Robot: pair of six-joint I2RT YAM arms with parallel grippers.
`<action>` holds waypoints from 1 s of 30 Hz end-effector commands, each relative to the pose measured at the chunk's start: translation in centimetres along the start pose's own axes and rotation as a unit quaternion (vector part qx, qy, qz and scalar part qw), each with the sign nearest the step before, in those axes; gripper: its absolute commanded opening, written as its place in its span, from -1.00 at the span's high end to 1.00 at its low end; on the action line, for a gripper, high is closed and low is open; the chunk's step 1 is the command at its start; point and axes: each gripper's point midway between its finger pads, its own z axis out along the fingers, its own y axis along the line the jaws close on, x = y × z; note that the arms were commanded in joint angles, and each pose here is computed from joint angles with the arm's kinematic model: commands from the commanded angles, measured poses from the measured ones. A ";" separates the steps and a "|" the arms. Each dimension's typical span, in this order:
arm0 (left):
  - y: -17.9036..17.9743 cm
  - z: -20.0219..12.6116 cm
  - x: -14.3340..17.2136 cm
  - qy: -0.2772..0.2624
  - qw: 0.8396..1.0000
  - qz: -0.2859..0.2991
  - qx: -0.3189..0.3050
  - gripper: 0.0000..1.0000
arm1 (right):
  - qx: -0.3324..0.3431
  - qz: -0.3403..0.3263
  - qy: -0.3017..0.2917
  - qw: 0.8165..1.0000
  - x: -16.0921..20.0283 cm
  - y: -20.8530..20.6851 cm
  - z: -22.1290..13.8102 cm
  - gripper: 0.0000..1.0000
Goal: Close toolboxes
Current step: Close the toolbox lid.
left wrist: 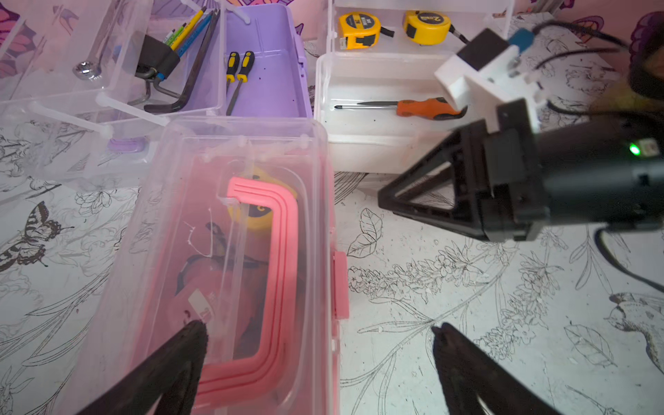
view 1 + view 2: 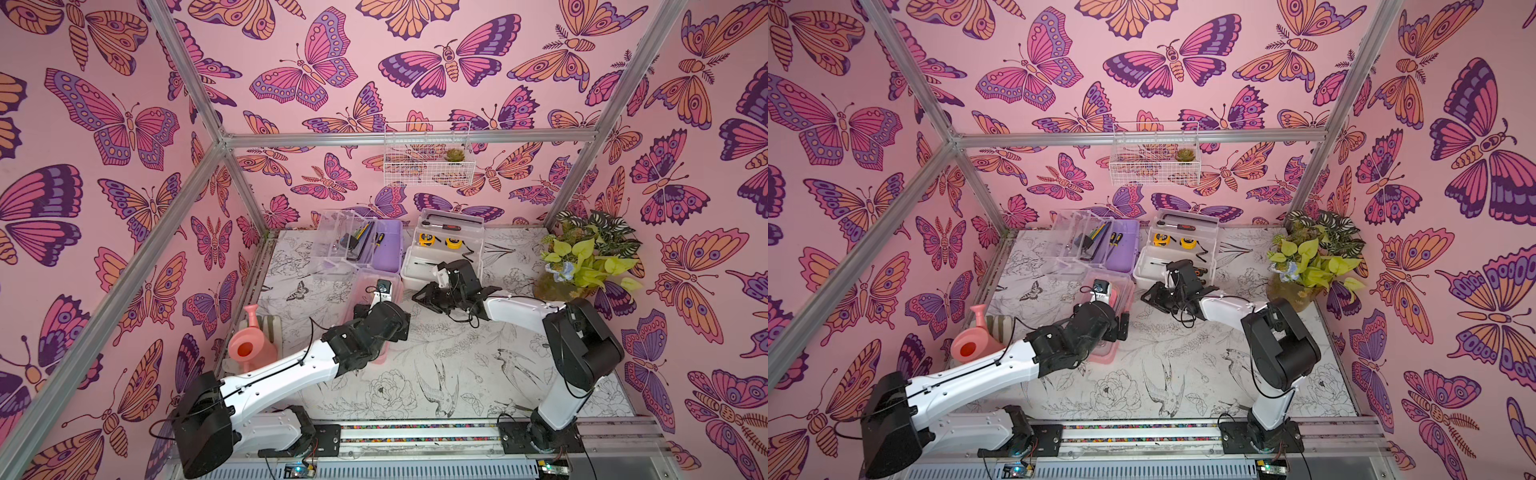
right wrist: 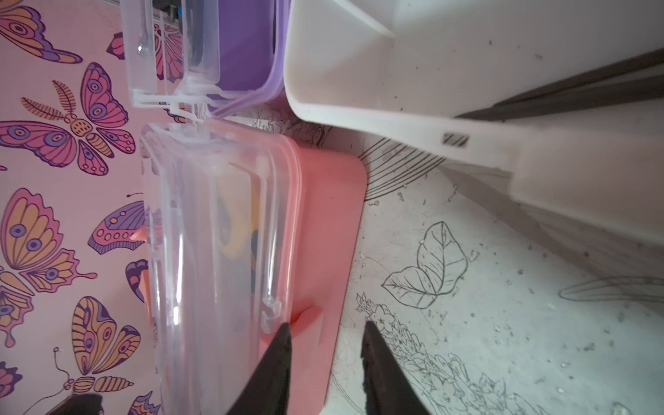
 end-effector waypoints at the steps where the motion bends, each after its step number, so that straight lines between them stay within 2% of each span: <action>1: 0.2 0.7 -1.4 0.004 0.999 -0.024 0.026 -1.00 | 0.018 -0.070 0.044 0.996 2.1 -1.1 -0.4 0.08; 6: 3.1 1.8 -2.5 0.007 0.998 -0.056 0.007 -1.00 | 0.032 -0.146 0.072 0.986 3.5 -2.5 -0.6 -0.28; 7: 3.8 2.0 -2.6 0.010 0.998 -0.065 0.004 -1.00 | 0.034 -0.161 0.077 0.983 3.8 -2.7 -0.7 -0.70; 8: 4.6 2.2 -2.6 0.013 0.997 -0.076 -0.003 -1.00 | 0.036 -0.177 0.084 0.980 4.0 -2.8 -0.7 -0.98; 12: 7.3 2.8 -2.6 0.023 0.992 -0.125 -0.011 -1.00 | 0.019 -0.265 0.087 0.960 4.9 -1.8 -0.6 -0.98; 15: 8.9 3.4 -2.4 0.038 0.986 -0.162 -0.003 -1.00 | -0.005 -0.345 0.074 0.936 5.5 -0.4 -0.3 -0.93; 18: 9.9 4.0 -2.3 0.045 0.980 -0.194 0.009 -1.00 | -0.028 -0.422 0.064 0.904 6.2 0.6 0.2 -0.81; 21: 10.6 4.4 -2.3 0.042 0.974 -0.220 0.023 -1.00 | -0.057 -0.488 0.051 0.869 7.3 1.4 0.5 -0.80; 24: 11.2 4.9 -2.1 0.041 0.968 -0.245 0.036 -1.00 | -0.090 -0.522 0.027 0.848 7.7 2.3 0.6 -0.80; 27: 11.3 5.2 -2.0 0.033 0.964 -0.260 0.051 -1.00 | -0.108 -0.535 0.019 0.838 7.6 3.0 1.0 -0.80; 28: 11.4 6.2 -1.0 0.049 0.963 -0.262 0.049 -1.00 | -0.111 -0.540 0.016 0.834 7.5 3.2 1.2 -0.81; 30: 11.2 6.5 -0.9 0.050 0.963 -0.260 0.054 -1.00 | -0.111 -0.548 0.011 0.829 7.2 3.7 1.5 -0.81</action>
